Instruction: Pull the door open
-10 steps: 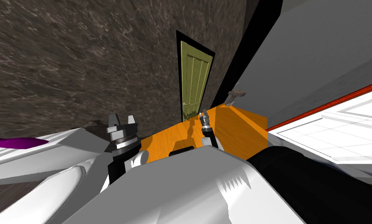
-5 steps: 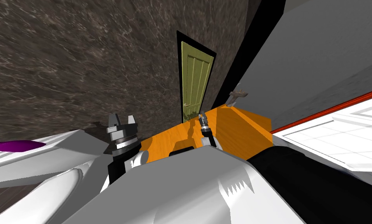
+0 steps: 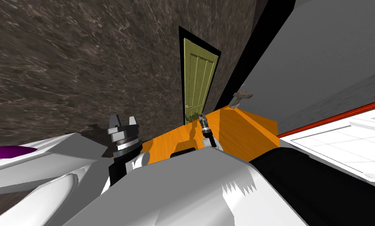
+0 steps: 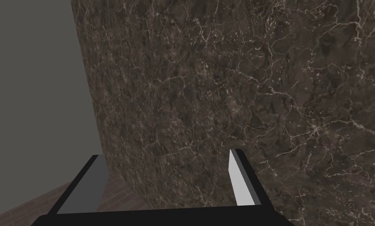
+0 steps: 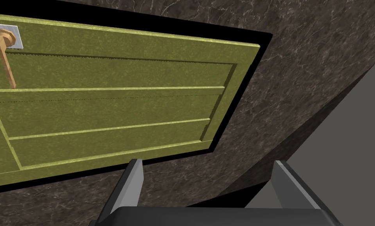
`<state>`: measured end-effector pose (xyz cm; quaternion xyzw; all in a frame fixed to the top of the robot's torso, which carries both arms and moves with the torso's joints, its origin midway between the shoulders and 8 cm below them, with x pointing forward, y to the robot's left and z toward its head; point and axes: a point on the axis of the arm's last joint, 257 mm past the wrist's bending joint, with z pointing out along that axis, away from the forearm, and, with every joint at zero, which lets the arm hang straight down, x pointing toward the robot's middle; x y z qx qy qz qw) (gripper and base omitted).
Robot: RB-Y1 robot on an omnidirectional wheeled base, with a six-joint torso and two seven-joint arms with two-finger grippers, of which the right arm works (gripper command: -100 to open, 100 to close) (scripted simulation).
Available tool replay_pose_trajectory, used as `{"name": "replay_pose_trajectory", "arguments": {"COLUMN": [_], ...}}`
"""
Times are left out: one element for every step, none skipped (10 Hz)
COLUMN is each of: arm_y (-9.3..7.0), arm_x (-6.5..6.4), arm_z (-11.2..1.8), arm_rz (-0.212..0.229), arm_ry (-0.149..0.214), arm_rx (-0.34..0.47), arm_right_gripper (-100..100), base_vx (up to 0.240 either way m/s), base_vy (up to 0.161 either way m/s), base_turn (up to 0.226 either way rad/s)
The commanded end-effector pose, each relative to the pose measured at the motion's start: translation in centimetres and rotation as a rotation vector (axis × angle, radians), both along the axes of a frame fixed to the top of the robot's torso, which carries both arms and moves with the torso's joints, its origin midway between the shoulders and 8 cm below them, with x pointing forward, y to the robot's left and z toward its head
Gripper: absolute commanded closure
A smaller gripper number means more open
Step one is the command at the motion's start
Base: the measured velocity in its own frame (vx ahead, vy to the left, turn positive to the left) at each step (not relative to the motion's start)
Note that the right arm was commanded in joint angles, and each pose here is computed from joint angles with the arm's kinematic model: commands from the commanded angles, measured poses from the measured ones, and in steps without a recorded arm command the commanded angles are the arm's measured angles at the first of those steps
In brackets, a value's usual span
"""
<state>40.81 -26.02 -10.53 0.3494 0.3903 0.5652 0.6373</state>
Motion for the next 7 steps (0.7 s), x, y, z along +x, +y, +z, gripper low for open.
{"name": "replay_pose_trajectory", "arguments": {"arm_y": [0.0,-0.1,-0.1,-0.2,-0.3,-0.4,-0.4], "arm_x": [0.4,0.7,0.9,1.2,1.4,1.7,1.9], "arm_z": [-1.3,-2.0,-2.8,-3.5,-4.2,-4.9,-5.7], "arm_rz": [0.008,0.013,0.018,0.023,0.028,0.033,0.038], "arm_ry": [0.014,0.024,0.034,0.043,0.053,0.063,0.074], "arm_rx": [-0.004,-0.007,-0.009,-0.011,-0.013,-0.015,-0.017], "arm_right_gripper": [-100,-100,-100,-100,-100,-100,-100], "base_vx": [0.104,0.097,0.103,0.1,0.095,0.093,0.094], "base_vy": [-0.021,-0.026,-0.027,-0.024,-0.02,-0.016,-0.012], "base_turn": [0.037,0.031,0.032,0.034,0.031,0.036,0.032]}}
